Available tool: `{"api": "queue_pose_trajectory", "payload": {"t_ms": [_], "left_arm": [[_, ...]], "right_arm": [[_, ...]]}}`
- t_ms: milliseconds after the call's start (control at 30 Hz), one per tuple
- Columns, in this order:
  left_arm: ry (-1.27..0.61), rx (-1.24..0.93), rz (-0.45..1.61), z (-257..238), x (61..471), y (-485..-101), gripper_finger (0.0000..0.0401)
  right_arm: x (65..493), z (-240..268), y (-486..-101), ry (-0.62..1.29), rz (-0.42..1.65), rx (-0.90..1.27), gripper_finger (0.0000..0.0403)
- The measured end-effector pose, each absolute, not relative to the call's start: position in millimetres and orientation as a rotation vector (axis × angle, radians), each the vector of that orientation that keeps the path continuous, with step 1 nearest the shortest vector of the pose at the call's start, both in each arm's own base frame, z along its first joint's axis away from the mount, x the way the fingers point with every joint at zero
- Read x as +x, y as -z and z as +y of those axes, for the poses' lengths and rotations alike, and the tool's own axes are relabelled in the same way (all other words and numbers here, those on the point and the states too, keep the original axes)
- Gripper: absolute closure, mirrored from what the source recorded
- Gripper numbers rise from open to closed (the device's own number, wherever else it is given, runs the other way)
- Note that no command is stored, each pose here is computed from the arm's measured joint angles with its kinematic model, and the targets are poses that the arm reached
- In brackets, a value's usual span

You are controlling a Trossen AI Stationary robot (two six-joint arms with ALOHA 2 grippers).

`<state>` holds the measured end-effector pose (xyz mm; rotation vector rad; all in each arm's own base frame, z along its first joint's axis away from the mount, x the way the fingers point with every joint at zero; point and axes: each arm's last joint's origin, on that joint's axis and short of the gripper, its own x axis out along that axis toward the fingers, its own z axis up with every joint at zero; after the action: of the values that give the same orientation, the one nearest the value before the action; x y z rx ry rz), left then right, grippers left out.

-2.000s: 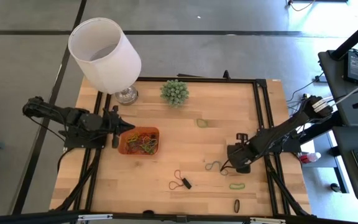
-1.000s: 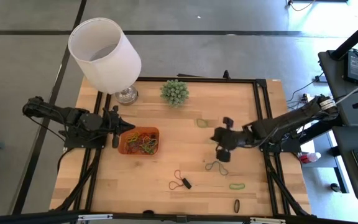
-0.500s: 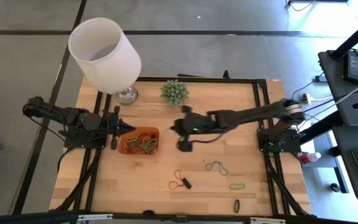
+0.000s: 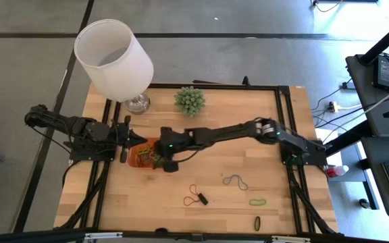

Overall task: Pick and place rubber bands into bin
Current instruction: Put the green rubber band into the orange bin

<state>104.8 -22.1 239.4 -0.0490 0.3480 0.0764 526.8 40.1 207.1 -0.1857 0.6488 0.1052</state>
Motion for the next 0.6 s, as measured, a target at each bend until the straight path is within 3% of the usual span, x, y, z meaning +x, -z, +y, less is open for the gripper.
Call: {"api": "queue_pose_trajectory", "payload": {"t_ms": [267, 600], "left_arm": [[-0.077, -0.049, 0.35, -22, 105, -239, 0.0398], [-0.077, -0.047, 0.354, -22, 105, -239, 0.0398]], "right_arm": [[549, 35, -155, -0.104, 0.773, -0.186, 0.0402], [550, 26, -153, -0.066, 0.782, -0.129, 0.0348]]}}
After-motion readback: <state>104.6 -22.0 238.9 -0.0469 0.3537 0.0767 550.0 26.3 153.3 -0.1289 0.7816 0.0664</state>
